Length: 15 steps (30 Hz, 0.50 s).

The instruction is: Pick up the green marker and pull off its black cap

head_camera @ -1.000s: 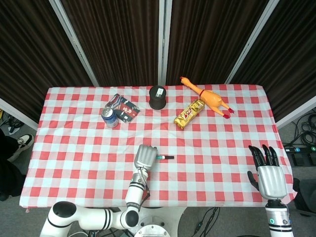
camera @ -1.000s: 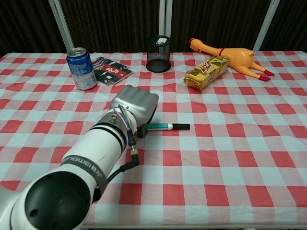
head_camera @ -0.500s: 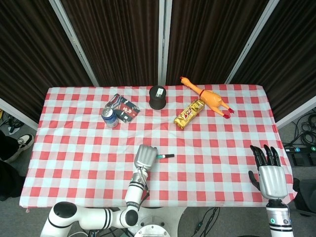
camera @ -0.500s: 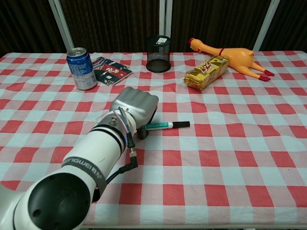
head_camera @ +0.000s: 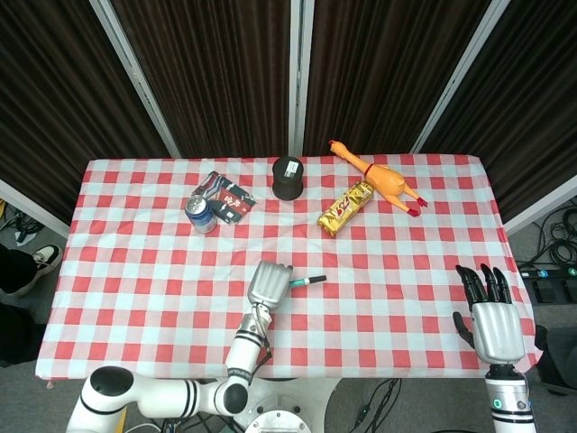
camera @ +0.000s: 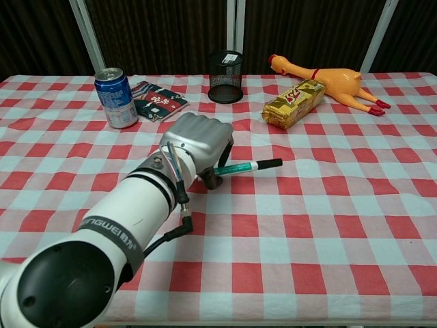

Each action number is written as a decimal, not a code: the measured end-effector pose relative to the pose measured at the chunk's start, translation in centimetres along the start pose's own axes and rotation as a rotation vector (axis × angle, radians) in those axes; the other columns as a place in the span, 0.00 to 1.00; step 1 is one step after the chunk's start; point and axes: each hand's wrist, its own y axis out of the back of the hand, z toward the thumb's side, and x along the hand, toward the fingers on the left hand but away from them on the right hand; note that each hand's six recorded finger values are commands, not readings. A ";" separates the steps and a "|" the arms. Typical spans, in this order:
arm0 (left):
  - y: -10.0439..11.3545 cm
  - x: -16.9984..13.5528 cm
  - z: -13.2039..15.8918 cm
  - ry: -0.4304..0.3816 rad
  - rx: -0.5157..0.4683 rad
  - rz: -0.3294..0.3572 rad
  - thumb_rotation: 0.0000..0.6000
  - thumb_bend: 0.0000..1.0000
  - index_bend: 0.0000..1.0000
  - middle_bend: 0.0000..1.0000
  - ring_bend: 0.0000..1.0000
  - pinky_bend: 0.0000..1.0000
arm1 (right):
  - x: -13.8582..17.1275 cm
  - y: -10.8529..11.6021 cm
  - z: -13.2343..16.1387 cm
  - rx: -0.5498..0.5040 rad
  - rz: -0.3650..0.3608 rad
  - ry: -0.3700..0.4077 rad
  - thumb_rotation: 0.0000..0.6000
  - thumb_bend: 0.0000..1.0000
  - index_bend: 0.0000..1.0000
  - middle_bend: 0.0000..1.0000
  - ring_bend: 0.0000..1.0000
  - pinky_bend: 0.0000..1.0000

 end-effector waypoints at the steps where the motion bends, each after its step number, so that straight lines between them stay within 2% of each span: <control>1: 0.4 -0.1 0.2 -0.010 -0.011 0.008 1.00 0.44 0.59 0.62 0.61 0.62 | -0.1 0.1 0.2 -0.001 -0.009 0.008 1.00 0.22 0.16 0.21 0.01 0.06; 3: 1.1 -0.3 0.6 -0.028 -0.024 0.019 1.00 0.44 0.59 0.62 0.62 0.62 | -0.4 0.5 1.0 -0.006 -0.039 0.040 1.00 0.22 0.24 0.25 0.03 0.10; 9: 2.8 -1.2 2.4 -0.087 -0.045 0.036 1.00 0.45 0.59 0.62 0.62 0.62 | -2.4 1.9 4.7 -0.012 -0.100 0.151 1.00 0.22 0.35 0.34 0.07 0.14; 12: 3.4 -1.3 3.0 -0.098 -0.033 0.042 1.00 0.44 0.59 0.62 0.62 0.62 | -3.8 2.0 7.0 -0.002 -0.098 0.202 1.00 0.22 0.42 0.40 0.10 0.17; 15: 4.0 -1.3 3.3 -0.101 -0.019 0.046 1.00 0.45 0.59 0.62 0.62 0.62 | -5.1 1.5 9.3 0.002 -0.071 0.243 1.00 0.22 0.43 0.39 0.10 0.18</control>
